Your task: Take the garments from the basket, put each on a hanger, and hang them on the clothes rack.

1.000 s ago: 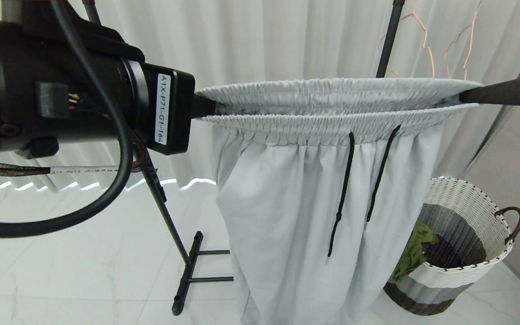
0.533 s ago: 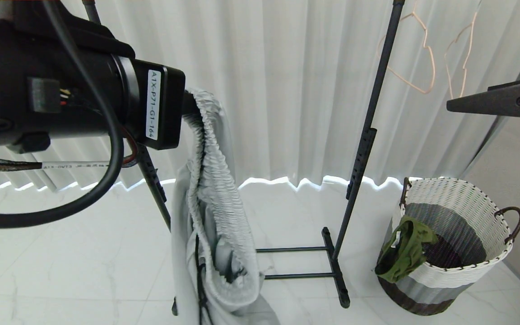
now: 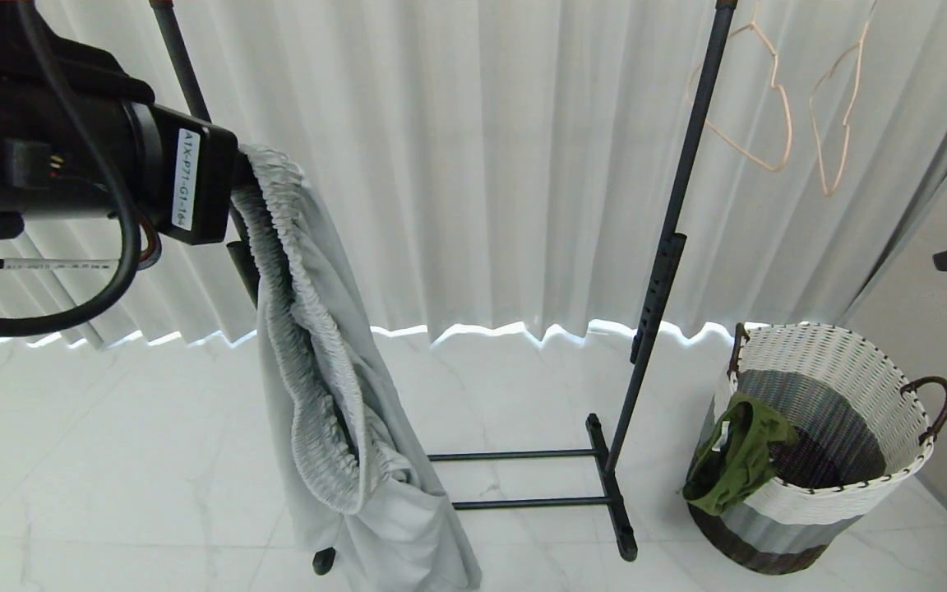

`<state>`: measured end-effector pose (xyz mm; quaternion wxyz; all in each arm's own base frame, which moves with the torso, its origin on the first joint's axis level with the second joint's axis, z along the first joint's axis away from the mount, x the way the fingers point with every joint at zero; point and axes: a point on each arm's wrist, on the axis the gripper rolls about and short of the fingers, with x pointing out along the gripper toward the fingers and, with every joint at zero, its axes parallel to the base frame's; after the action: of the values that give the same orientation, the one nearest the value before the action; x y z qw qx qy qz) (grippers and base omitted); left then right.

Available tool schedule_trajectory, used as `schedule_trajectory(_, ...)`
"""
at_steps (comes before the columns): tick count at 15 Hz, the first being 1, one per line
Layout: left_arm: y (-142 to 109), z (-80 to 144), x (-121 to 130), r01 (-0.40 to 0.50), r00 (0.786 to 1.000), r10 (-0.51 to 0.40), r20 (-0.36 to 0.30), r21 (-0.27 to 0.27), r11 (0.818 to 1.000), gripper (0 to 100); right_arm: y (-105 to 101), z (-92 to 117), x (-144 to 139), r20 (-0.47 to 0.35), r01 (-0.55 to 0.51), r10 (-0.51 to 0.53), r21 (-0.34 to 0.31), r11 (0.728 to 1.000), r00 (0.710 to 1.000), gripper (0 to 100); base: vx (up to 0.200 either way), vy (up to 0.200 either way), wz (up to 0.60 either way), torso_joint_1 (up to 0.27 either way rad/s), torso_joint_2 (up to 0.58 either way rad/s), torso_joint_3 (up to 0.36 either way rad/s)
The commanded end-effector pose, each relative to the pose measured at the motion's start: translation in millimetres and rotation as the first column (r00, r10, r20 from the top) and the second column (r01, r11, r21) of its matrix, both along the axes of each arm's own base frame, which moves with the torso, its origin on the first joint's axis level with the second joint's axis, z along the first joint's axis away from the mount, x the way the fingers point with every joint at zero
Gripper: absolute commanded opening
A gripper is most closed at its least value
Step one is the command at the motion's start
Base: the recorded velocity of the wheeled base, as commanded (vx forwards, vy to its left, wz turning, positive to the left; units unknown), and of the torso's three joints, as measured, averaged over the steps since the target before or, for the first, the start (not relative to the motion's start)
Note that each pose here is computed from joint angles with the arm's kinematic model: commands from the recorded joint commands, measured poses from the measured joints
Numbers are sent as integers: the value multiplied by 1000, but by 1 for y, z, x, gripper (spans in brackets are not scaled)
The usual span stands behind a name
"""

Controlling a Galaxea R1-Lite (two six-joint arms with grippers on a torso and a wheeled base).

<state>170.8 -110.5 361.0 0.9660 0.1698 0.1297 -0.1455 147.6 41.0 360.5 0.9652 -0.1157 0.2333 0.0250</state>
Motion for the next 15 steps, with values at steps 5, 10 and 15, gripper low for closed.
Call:
schedule_trajectory(5,9,1,-1,-22,1000,22,5,-8,1000,0,-20,-3,1,2,154,-155,-93,984,988,100,0,0,0,0,0,0)
schedule_trajectory(10,9,1,-1,-22,1000,22,5,-7,1000,0,-20,-3,2,4,163,-163,-73,984,987,100,0,0,0,59,-174,-108)
schedule_trajectory(15,9,2,-2,-23,1000,23,8,-6,1000,0,-20,-3,2,7,183,-183,-36,982,983,100,0,0,0,177,-450,-272)
